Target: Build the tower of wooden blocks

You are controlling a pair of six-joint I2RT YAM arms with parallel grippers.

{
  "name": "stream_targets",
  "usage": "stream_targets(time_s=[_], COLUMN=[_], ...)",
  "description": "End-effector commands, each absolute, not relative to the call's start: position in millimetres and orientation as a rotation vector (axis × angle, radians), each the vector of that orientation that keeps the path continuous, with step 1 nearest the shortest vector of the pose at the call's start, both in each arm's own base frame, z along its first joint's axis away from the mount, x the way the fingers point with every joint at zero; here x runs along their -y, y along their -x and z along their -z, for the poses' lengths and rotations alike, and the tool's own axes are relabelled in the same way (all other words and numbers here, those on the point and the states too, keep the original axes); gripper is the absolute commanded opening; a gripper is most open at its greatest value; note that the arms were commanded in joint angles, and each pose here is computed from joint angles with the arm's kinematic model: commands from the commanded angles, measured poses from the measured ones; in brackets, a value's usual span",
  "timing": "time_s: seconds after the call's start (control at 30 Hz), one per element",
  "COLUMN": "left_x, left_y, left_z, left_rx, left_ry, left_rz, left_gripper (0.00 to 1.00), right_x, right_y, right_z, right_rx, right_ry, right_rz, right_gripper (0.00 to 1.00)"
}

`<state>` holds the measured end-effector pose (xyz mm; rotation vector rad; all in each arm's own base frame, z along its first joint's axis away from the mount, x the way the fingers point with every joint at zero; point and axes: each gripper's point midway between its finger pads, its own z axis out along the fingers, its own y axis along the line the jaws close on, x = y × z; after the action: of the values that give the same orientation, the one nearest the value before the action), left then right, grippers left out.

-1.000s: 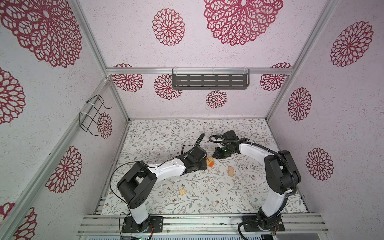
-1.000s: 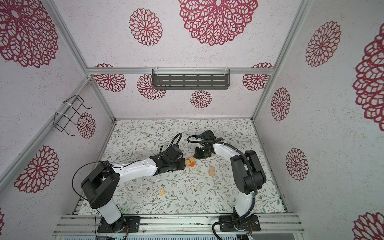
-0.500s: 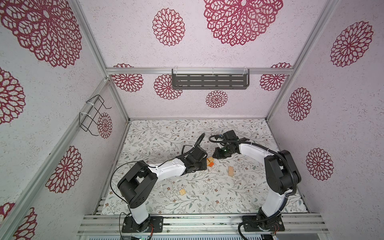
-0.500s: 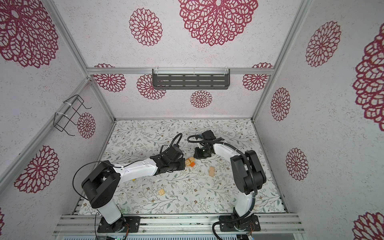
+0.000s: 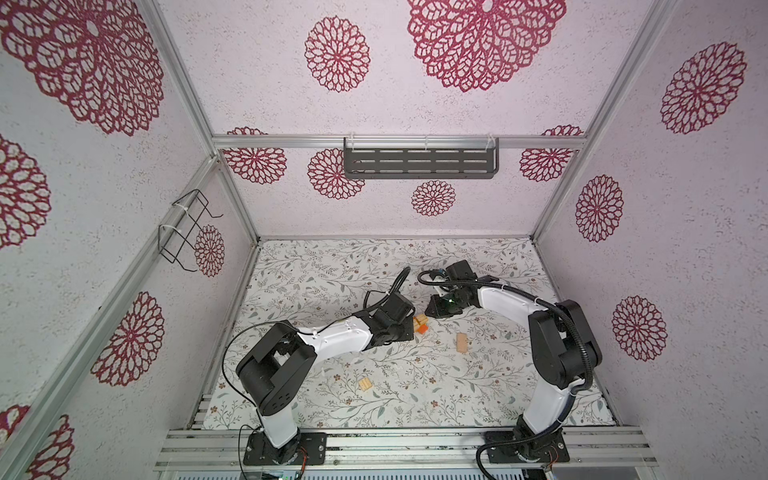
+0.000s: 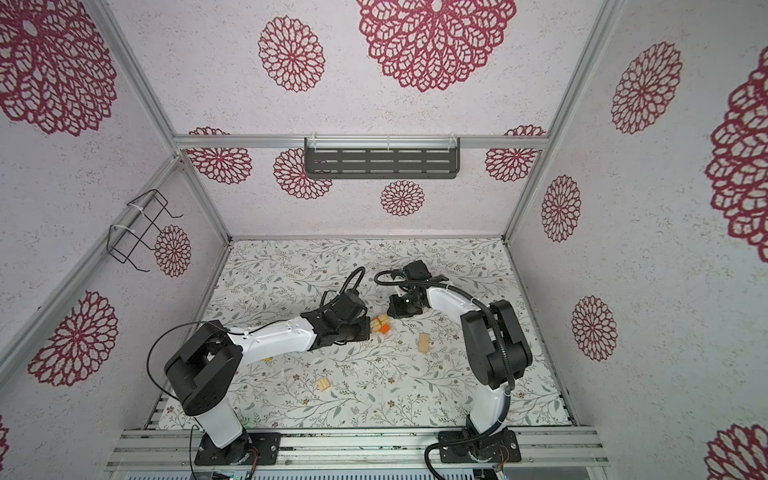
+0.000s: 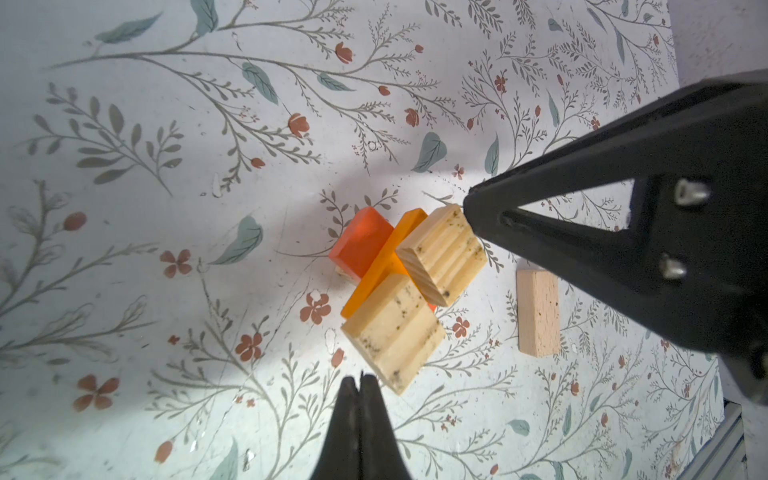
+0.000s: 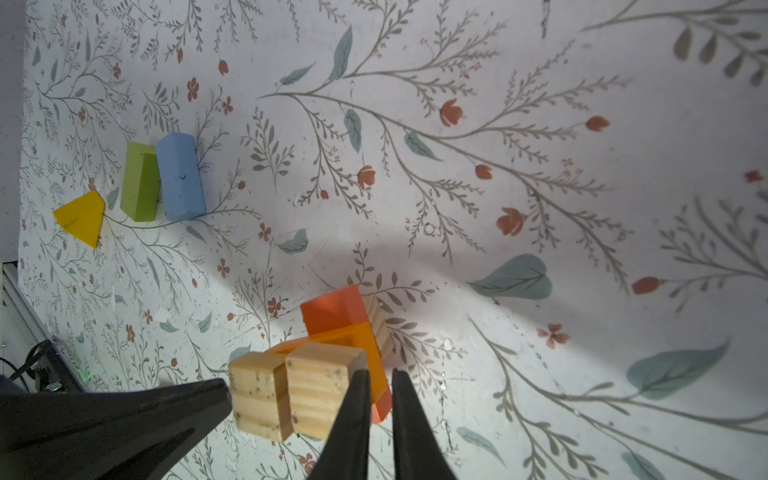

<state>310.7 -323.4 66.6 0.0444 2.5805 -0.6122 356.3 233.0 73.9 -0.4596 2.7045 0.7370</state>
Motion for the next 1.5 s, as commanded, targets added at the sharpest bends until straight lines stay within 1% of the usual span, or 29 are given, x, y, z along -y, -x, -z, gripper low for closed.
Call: stream_targets(time_s=[0.0,0.77,1.03,1.23,1.43,1.47], left_x=[335,341,338,330,299,292], left_y=[-315,-319,-319,-322,-324,-322], left_z=[-72,-76,-82,-104,-148,-157], left_rx=[-2.558,-2.552,-2.541,-2.493,-2.401,-2.382], left_ry=[-0.052,-0.054,-0.047,-0.039,-0.014,-0.003], left_rz=[0.645,0.659,0.649,0.626,0.524,0.508], left_gripper=[0.0,0.0,0.0,0.0,0.0,0.04], right_x=[-234,-235,-231,-223,-212,-210], right_y=[-356,-356,-360,-370,-377,-376], right_z=[-73,-73,-76,-98,-135,-140], right_rx=[-2.695,-2.696,-2.684,-2.624,-2.549,-2.549], right_ry=[0.483,0.484,0.467,0.42,0.387,0.385], right_rz=[-0.75,-0.753,-0.715,-0.658,-0.586,-0.574], right_gripper=[0.16,0.16,0.16,0.21,0.24,0.25])
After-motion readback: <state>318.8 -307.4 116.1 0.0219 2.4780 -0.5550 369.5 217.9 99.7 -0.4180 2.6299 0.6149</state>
